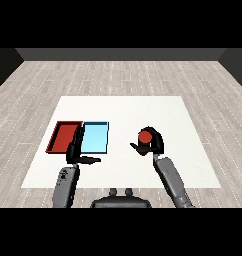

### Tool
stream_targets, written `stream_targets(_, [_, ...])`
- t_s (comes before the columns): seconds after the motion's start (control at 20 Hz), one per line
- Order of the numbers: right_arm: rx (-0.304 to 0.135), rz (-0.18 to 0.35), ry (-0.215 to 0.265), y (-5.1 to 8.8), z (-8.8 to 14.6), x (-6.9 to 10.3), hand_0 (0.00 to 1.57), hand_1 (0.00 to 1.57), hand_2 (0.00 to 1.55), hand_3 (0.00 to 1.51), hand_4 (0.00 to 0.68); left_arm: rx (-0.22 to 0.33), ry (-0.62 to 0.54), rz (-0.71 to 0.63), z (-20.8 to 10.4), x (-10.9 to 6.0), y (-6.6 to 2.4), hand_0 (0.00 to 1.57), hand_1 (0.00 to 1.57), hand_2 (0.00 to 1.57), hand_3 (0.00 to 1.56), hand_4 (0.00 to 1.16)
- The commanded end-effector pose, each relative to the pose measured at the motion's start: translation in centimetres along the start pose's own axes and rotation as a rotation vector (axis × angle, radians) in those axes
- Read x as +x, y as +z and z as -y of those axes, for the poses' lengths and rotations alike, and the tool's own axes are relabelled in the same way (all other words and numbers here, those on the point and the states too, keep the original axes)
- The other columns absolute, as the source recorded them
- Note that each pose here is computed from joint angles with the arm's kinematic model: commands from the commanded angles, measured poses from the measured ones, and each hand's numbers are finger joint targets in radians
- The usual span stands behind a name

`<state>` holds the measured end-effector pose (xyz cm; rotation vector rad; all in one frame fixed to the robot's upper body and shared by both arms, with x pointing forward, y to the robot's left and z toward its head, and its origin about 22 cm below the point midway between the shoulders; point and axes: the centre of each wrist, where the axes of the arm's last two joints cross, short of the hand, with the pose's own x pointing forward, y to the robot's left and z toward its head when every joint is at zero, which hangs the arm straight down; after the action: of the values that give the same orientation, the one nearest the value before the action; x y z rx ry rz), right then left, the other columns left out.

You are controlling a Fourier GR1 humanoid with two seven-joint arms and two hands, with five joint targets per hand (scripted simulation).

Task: Pick the red can and put it in the red box

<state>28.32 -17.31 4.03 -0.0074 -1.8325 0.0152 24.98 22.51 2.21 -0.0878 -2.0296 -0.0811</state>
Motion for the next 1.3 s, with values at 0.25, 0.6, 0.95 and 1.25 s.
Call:
stream_targets(0.25, [-0.006,0.092,-0.026,-3.9,-5.3,3.4,1.53,1.53,1.46,1.40,0.601,-0.109,0.088,-0.033,3.1,1.2,-1.11,0.00,0.00,0.00,0.00,0.00])
stream_targets(0.6, [-0.010,0.184,-0.053,-3.7,-4.0,4.8,1.57,1.57,1.46,1.40,0.637,-0.197,0.095,-0.057,6.2,4.1,-2.12,0.00,0.00,0.00,0.00,0.00])
stream_targets(0.95, [0.014,0.240,-0.065,-2.8,-6.6,4.4,1.57,1.57,1.48,1.42,0.655,-0.245,0.144,-0.109,9.7,1.2,-2.78,0.00,0.00,0.00,0.00,0.00])
stream_targets(1.25, [0.022,0.262,-0.058,-1.3,-4.7,6.0,1.57,1.57,1.48,1.42,0.647,-0.265,0.140,-0.148,9.8,1.2,-2.89,0.00,0.00,0.00,0.00,0.00])
